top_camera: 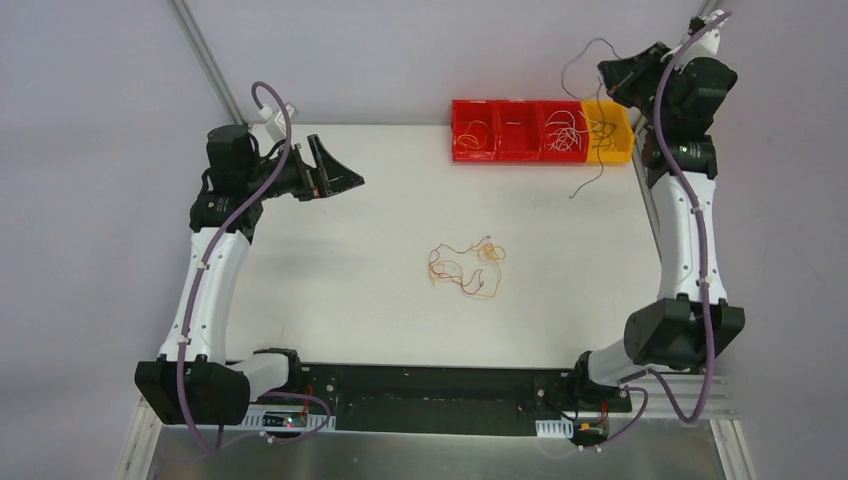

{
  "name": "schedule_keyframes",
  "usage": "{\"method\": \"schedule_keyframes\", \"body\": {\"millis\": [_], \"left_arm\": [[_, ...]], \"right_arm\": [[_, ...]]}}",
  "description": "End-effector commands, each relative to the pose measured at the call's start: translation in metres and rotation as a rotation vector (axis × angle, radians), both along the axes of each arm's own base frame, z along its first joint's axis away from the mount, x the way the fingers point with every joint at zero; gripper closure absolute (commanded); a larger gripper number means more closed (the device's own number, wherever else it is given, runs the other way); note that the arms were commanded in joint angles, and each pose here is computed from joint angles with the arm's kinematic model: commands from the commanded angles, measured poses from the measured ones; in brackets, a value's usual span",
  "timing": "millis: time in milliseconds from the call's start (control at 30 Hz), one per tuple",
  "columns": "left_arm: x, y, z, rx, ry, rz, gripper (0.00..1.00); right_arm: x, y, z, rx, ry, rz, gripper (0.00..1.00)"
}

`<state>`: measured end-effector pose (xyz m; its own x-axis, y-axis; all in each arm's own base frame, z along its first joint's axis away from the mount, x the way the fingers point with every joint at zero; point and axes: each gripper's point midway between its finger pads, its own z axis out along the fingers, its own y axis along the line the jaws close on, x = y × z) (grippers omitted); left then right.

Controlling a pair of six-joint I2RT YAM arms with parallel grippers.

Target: Untangle the cables

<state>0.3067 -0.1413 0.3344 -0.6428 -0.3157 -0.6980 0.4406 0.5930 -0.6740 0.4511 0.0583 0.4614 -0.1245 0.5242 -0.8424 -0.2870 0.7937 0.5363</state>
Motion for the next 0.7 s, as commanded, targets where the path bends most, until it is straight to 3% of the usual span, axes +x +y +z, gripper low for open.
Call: {"method": "schedule_keyframes", "body": {"millis": [0,167,367,667], "left_arm": [[-0.004,-0.001,0.001,0.003,-0.018,-0.036,0.01],[0.001,0.000,-0.010,0.009,0.020,-0.031,0.01],[0.002,0.000,-0.020,0.006,0.072,-0.032,0.01],[0.002,0.000,-0.040,0.006,0.141,-0.034,0.01]], "right_arm": [[0.054,-0.079,-0.028,-0.150,-0.001,-0.204,1.00],[0.098,-0.142,-0.072,-0.216,0.079,-0.321,1.00],[0.138,-0.182,-0.133,-0.313,0.165,-0.355,1.00],[0.194,-0.198,-0.139,-0.326,0.091,-0.341,1.00]]}}
